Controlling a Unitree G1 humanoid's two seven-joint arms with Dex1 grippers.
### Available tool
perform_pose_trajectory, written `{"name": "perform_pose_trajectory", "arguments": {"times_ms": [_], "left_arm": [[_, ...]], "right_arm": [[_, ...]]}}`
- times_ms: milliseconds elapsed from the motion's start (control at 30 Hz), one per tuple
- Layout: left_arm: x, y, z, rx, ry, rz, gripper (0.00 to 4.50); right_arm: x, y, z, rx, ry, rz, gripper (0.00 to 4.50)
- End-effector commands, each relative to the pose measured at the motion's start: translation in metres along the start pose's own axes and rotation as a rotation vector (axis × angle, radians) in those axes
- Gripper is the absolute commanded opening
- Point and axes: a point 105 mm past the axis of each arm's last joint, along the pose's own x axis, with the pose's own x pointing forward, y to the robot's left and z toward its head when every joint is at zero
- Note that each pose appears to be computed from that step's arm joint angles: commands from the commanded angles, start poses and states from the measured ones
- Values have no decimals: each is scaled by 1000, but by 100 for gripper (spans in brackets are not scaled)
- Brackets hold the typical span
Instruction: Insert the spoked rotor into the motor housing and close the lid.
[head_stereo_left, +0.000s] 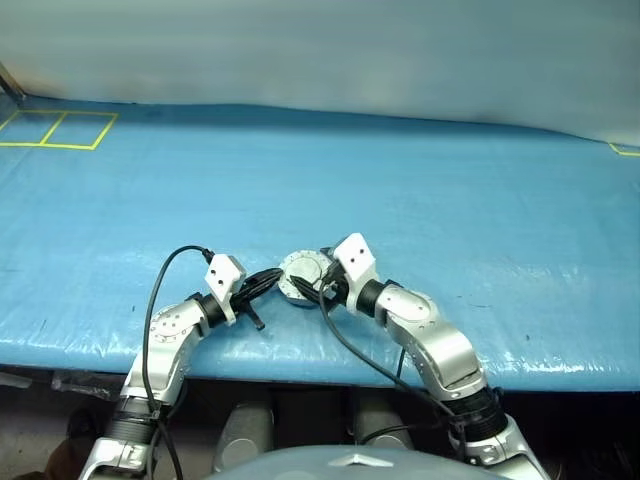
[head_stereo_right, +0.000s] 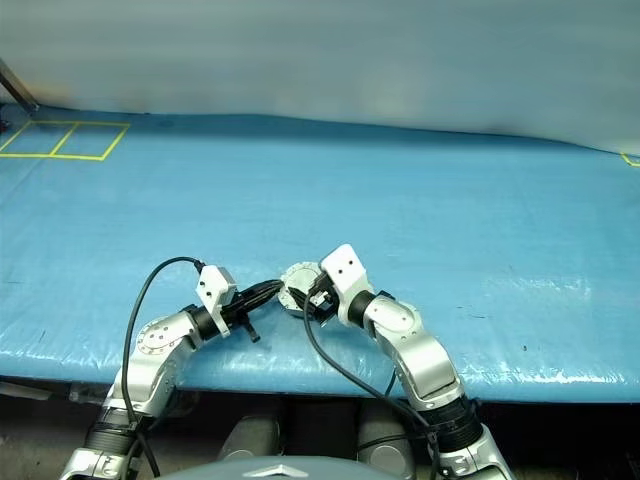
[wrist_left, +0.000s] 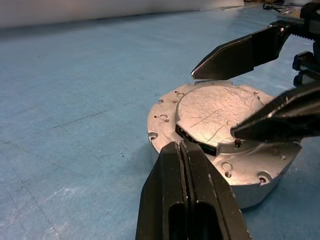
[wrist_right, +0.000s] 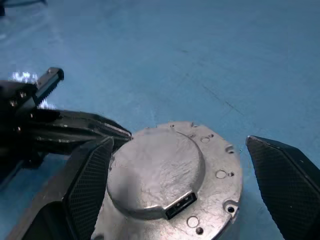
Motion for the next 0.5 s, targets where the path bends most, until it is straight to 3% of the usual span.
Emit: {"name": "perform_pose_trajectory", "arguments": {"times_ms": [33,233,500], "left_arm": [[0,-8,-17,-40,50,-9,0],[1,-10,-15,-55,30,-5,0],[1,-10,-11,-43,18,3,0]], "right_arm": [[-15,-13,21,146,-97,-28,447],[-34,-25,1,418,-50,-10,447],[-34,-13,-24,677,8,62,447]]}}
